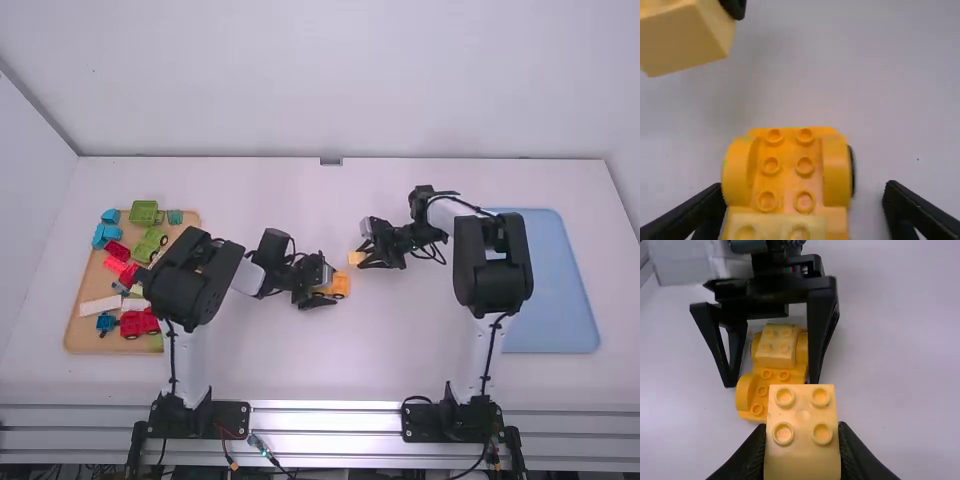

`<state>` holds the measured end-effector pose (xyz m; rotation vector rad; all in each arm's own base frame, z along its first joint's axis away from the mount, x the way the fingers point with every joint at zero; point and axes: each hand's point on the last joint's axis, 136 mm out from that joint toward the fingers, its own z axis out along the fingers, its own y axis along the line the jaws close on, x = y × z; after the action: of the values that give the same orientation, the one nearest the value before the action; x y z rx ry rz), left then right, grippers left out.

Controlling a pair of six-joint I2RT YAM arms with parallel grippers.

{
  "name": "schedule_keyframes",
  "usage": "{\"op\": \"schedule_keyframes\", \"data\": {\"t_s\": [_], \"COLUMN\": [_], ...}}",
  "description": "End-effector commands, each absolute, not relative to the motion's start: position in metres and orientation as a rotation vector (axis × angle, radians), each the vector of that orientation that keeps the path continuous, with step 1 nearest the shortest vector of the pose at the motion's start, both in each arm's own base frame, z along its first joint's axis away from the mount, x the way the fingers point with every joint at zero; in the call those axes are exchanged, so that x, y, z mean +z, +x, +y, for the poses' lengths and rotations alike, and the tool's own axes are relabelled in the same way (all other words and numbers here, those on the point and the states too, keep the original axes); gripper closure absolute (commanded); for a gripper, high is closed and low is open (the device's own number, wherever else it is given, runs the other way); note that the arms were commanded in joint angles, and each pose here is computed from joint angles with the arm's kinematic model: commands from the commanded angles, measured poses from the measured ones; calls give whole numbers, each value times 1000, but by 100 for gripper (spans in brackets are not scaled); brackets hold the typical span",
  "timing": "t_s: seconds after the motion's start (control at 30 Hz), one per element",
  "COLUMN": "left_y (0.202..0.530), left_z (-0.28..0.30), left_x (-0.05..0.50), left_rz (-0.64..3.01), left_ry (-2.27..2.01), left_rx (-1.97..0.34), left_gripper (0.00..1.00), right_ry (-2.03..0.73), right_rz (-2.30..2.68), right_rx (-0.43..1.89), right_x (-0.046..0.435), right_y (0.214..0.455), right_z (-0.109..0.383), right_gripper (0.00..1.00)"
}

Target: Assemble lego blocks to make yellow taxi

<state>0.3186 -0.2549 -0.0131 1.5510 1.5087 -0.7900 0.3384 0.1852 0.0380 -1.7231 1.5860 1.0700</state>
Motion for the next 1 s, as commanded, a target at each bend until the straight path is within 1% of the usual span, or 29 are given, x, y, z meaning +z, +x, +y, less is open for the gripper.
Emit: {"op": "schedule_keyframes", "data": {"t_s": [0.0,0.2,0.33,0.47,0.6,0.7,0.97], "left_y": [324,327,328,327,327,327,328], "left_z": [-256,-252,-251,-252,-253,-252,-252], "left_x": [-16,-16,-16,-16,-16,-16,-15], "left_rz": [1505,1532,1538,1536,1534,1535,1533], "left_ry": [1564,1538,1533,1535,1537,1536,1534], "left_rx": [-765,-767,-770,-772,-773,-772,-768], "left_gripper": [25,26,32,31,31,30,30], "right_ry": [-1688,-1643,-1651,-1692,-1704,-1700,-1648], "right_rz": [1570,1585,1576,1570,1656,1751,1726], "right_rx": [1092,1115,1104,1078,1009,916,790], "right_x": [42,46,47,53,52,52,67], "right_y": [343,344,345,343,351,357,344], "right_z": [186,180,181,188,190,191,190], "right_gripper": [85,86,87,89,89,91,93]}}
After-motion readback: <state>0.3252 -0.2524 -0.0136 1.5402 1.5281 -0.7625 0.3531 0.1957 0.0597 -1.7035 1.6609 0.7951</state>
